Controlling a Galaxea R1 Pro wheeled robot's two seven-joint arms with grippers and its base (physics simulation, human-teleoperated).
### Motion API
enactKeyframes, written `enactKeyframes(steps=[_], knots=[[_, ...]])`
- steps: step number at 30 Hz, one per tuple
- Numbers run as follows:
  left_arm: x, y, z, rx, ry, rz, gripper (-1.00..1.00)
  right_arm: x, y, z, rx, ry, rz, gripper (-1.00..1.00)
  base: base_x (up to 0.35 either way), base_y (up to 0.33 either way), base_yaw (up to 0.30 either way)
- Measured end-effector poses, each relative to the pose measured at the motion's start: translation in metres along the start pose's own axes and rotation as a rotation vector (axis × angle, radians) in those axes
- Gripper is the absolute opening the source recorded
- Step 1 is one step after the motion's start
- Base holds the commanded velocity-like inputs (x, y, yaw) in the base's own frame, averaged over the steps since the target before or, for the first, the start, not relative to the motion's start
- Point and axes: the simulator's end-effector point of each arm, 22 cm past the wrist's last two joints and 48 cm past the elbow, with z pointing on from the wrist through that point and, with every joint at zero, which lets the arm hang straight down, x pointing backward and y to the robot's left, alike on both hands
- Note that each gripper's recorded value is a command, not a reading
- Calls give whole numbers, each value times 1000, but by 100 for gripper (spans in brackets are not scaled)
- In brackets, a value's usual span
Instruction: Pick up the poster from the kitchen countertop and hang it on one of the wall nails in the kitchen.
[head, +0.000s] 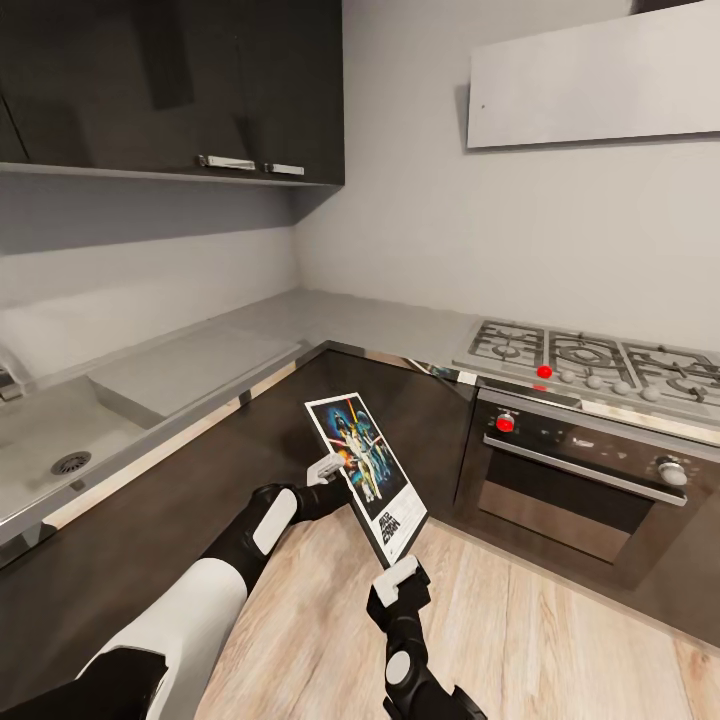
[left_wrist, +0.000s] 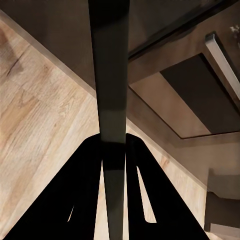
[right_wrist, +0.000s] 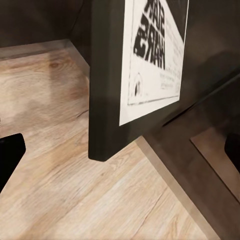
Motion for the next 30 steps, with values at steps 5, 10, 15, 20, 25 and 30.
enactKeyframes(steps=[5, 10, 15, 20, 25, 30], knots=[[0, 0, 0, 0, -1, 0, -100, -1, -1, 0, 1, 1, 1, 100, 0, 0, 0], [0, 0, 0, 0, 0, 0, -100, -2, -2, 1, 2, 0, 3, 100, 0, 0, 0], [0, 0, 0, 0, 0, 0, -100, -3, -3, 2, 4, -1, 3, 100, 0, 0, 0], [0, 0, 0, 0, 1, 0, -100, -3, -3, 2, 4, -1, 3, 100, 0, 0, 0], [0, 0, 0, 0, 1, -1, -100, -2, -3, 2, 3, 5, 16, 100, 0, 0, 0], [0, 0, 0, 2, 1, -1, -100, -2, -3, 2, 2, 7, 20, 100, 0, 0, 0]])
